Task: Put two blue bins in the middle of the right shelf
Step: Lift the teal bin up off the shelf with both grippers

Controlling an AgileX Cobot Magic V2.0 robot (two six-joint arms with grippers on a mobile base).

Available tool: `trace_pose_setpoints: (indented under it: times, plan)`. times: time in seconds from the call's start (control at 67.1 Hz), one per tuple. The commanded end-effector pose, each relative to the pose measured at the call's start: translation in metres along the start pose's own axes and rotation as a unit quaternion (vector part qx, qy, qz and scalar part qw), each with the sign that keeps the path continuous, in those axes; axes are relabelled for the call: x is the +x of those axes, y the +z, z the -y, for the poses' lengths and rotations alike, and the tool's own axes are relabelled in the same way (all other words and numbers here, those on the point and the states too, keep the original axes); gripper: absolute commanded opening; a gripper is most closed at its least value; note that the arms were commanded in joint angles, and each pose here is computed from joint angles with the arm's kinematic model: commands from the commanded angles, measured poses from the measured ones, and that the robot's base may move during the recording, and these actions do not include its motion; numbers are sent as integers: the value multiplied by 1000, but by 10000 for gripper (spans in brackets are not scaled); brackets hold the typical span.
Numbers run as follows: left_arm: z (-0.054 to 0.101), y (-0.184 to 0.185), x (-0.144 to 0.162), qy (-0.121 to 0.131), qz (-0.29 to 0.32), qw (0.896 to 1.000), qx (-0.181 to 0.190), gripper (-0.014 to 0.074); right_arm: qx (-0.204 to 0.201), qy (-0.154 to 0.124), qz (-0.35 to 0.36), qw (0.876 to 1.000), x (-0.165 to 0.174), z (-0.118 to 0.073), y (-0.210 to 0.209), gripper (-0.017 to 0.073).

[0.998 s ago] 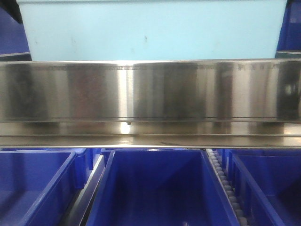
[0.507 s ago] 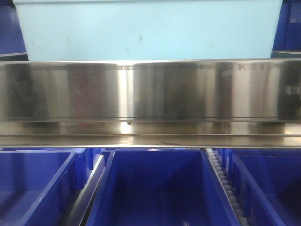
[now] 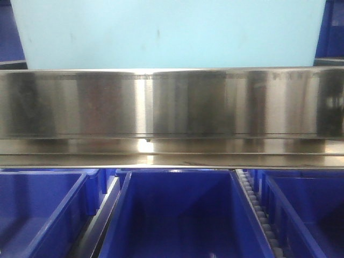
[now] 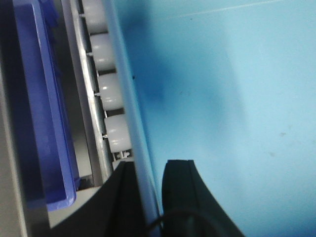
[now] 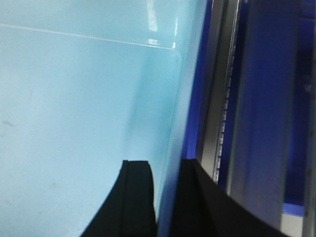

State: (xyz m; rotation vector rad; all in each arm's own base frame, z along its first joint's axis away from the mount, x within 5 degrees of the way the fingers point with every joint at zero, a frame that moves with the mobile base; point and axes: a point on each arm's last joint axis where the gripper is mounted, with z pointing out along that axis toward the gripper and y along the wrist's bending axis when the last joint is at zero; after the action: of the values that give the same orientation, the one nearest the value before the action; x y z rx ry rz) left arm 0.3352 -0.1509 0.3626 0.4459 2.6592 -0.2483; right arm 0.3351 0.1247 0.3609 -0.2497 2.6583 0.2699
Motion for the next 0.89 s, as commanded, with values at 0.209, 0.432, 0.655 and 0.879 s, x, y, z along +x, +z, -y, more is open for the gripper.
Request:
trace_pose_setpoints:
  times: [0.209,0.432,0.655,0.879]
  plan:
    - [10,-106,10,9,133,991,30,-111,-5,-18,116,993,10,-2,-85,-154]
    - [13,-154,29,12,191,980,46,-111,-20,-25,205,978,9,-7,-151,-154]
    - [14,-163,31,12,212,976,52,-111,-21,-27,214,976,9,-9,-167,-154]
    - [18,-168,28,9,230,970,73,-111,-17,-26,188,982,4,-8,-152,-154]
